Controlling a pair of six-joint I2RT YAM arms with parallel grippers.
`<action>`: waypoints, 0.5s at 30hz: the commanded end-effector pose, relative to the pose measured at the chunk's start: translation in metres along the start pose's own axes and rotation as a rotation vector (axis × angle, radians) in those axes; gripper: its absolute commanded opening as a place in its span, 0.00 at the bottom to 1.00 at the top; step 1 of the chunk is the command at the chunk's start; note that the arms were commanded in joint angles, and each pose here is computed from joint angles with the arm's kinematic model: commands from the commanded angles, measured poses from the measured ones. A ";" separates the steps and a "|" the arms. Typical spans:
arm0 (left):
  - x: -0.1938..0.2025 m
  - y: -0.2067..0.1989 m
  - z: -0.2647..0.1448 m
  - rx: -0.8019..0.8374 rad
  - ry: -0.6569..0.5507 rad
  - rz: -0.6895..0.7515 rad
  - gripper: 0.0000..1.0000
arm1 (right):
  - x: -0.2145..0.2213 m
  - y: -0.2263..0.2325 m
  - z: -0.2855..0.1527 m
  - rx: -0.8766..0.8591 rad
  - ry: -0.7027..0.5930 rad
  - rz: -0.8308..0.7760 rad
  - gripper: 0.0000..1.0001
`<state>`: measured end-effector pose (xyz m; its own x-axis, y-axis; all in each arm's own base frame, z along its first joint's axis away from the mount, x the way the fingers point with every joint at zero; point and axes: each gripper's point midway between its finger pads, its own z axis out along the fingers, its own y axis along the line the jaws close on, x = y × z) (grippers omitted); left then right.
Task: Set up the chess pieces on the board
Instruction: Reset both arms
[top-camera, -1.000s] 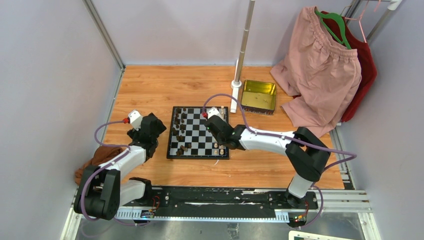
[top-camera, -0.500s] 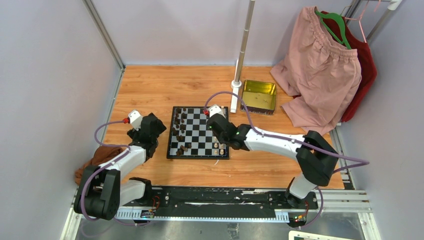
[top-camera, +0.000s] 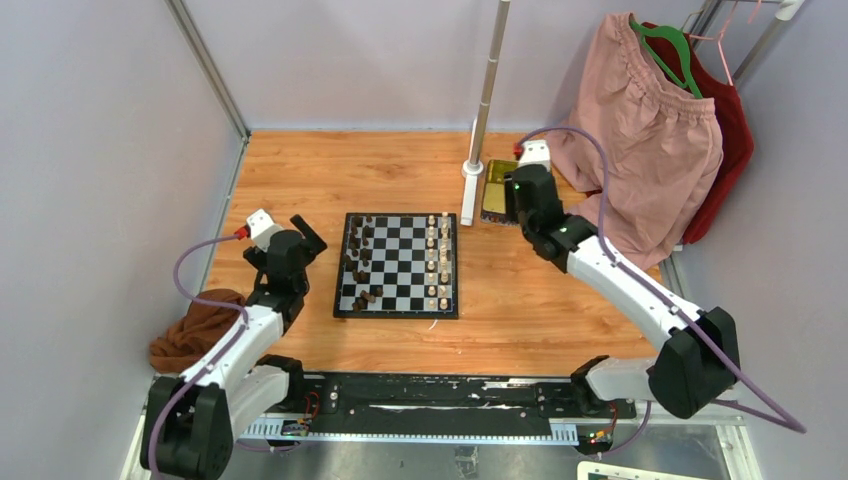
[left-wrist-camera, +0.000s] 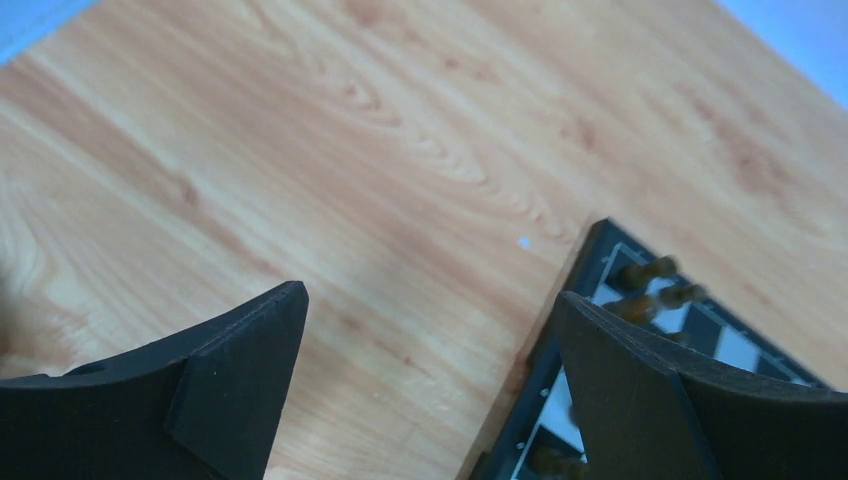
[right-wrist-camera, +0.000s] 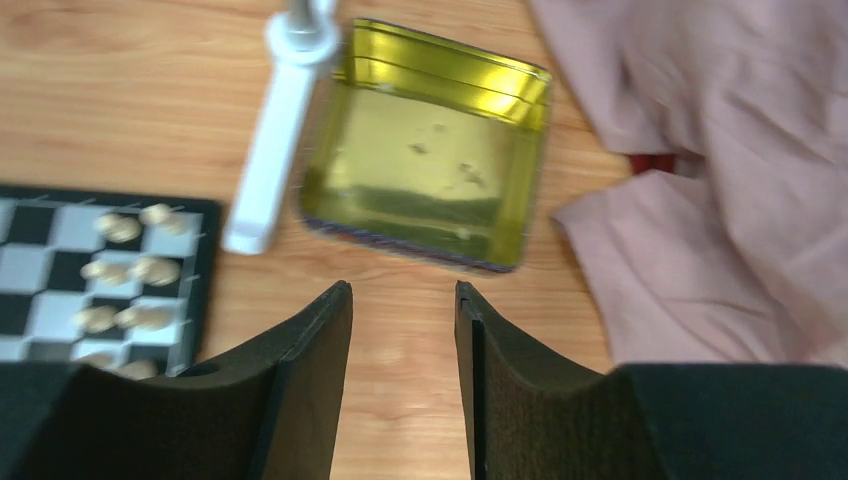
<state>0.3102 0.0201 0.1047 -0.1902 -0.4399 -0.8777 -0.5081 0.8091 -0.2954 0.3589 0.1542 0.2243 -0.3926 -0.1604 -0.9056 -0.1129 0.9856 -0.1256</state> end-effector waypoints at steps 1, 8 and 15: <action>-0.042 -0.018 -0.010 0.058 -0.117 0.007 1.00 | 0.015 -0.055 0.017 0.139 0.028 0.057 0.47; -0.034 -0.023 -0.012 0.051 -0.136 0.111 1.00 | 0.045 -0.089 0.036 0.297 0.063 0.063 0.51; -0.031 -0.031 -0.016 0.061 -0.173 0.162 1.00 | 0.056 -0.096 0.043 0.359 0.086 0.035 0.54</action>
<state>0.3172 -0.0036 0.1372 -0.1653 -0.2831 -0.9447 -0.4027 0.8938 -0.1974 0.3820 0.0674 0.1629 -0.4969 -0.1241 -0.8589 0.1454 0.9638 -0.2233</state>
